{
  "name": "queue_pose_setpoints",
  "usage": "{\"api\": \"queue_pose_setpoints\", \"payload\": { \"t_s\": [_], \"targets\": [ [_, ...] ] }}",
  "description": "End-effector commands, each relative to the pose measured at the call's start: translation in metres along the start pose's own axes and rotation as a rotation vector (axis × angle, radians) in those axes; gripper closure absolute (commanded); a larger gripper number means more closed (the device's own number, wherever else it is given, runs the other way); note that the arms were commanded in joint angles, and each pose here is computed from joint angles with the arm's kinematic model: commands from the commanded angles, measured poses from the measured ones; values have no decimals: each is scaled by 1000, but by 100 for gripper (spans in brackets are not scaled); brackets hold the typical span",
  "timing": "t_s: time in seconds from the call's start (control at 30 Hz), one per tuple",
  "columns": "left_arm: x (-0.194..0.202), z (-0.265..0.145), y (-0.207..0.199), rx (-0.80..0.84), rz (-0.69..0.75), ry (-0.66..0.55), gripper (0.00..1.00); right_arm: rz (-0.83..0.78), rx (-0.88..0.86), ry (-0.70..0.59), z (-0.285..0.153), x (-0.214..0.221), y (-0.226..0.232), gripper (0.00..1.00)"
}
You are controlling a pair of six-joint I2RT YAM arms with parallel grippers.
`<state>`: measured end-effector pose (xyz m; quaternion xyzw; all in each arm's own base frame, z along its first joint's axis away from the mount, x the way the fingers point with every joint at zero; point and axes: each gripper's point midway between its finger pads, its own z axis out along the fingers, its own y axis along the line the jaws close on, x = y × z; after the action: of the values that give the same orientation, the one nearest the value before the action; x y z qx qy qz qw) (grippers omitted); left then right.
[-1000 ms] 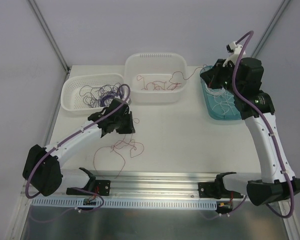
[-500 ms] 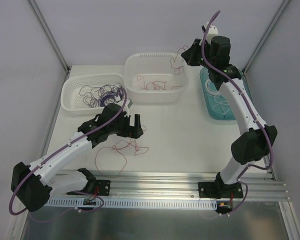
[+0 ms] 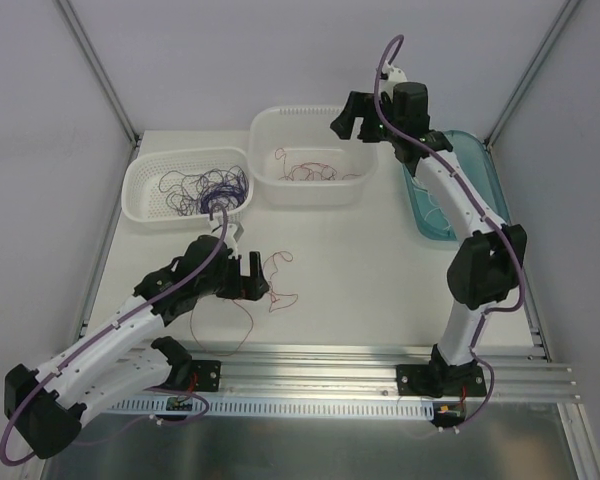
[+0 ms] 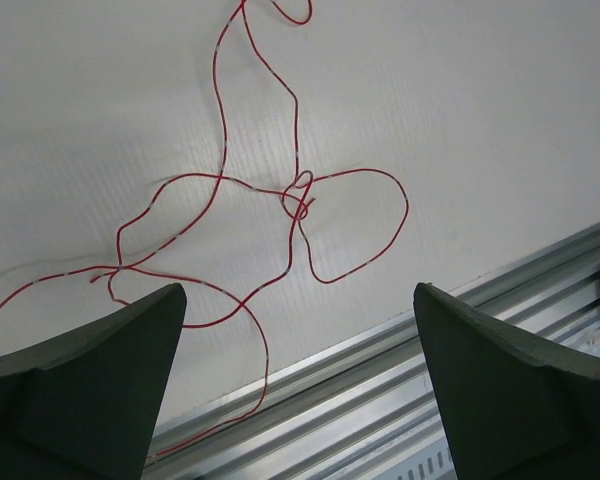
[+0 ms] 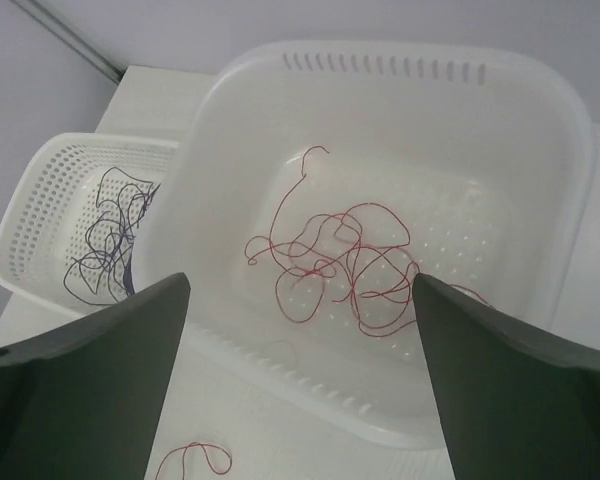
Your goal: Untangle the cables
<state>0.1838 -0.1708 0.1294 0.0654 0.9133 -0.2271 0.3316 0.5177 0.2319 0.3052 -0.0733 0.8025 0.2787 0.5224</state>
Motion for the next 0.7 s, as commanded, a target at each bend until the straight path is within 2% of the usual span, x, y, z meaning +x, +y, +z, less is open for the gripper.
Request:
{"api": "queue_pose_setpoints", "payload": {
  "t_s": [0.0,0.03,0.13,0.17,0.23,0.27,0.5,0.67],
  "targets": [
    [12,1,9,-48,-46,39,1,-39,-34,-31,-45,-11,22,0],
    [15,2,12,-61,-47,51,1,-37,-25,-10,-53,-2,21,3],
    [16,7,13,-81,-51,76,1,-33,3,22,-85,20,18,3],
    [12,13,13,-108,-71,90,1,-28,16,41,-109,36,18,3],
    [11,15,16,-132,-76,91,1,-34,17,16,-126,31,23,3],
    [9,20,17,-155,-90,105,1,-50,36,65,-131,51,16,3],
    [-7,52,25,-296,-116,147,1,-58,105,138,-182,94,4,3],
    [4,81,27,-347,-98,241,1,-57,144,176,-208,118,-3,3]
  ]
}}
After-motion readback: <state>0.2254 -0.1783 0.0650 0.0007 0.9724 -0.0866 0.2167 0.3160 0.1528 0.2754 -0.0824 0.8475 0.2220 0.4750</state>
